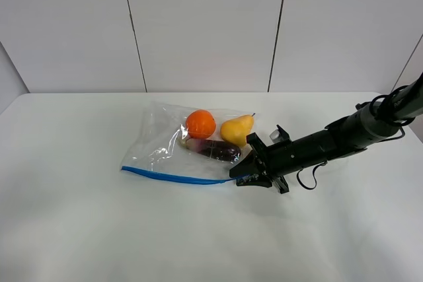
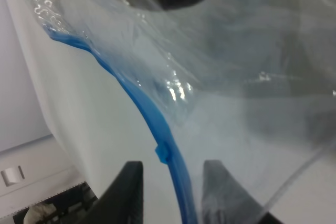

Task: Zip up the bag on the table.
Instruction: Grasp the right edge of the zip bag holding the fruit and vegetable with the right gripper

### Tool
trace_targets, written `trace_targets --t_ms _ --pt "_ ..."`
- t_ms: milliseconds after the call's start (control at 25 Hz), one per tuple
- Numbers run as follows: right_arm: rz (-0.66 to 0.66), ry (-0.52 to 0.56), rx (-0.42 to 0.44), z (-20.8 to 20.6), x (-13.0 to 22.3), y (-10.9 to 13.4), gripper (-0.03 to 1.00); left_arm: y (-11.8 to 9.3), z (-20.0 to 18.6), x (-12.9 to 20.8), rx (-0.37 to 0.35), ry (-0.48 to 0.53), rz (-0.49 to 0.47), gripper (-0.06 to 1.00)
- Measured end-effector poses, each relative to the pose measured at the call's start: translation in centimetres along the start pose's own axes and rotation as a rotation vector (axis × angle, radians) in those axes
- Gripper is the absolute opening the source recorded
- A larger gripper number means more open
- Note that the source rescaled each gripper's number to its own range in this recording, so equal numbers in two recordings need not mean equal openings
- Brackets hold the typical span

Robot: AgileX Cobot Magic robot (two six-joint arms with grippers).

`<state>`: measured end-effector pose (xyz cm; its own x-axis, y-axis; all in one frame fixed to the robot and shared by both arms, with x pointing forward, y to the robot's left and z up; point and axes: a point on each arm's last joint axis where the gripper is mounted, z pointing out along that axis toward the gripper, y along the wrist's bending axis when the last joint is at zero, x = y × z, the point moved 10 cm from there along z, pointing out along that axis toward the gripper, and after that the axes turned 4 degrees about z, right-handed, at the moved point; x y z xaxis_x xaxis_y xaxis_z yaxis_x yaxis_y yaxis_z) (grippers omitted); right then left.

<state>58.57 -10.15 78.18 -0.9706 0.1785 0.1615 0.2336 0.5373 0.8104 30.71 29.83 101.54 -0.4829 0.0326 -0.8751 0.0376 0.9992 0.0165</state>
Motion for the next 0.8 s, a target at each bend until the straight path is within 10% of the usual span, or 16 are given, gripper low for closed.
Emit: trace_targets --t_ms 800 --pt "0.038 0.046 -0.059 -2.0 0.2 0.0 0.34 0.0 0.0 0.0 0.0 0.0 0.0 0.87"
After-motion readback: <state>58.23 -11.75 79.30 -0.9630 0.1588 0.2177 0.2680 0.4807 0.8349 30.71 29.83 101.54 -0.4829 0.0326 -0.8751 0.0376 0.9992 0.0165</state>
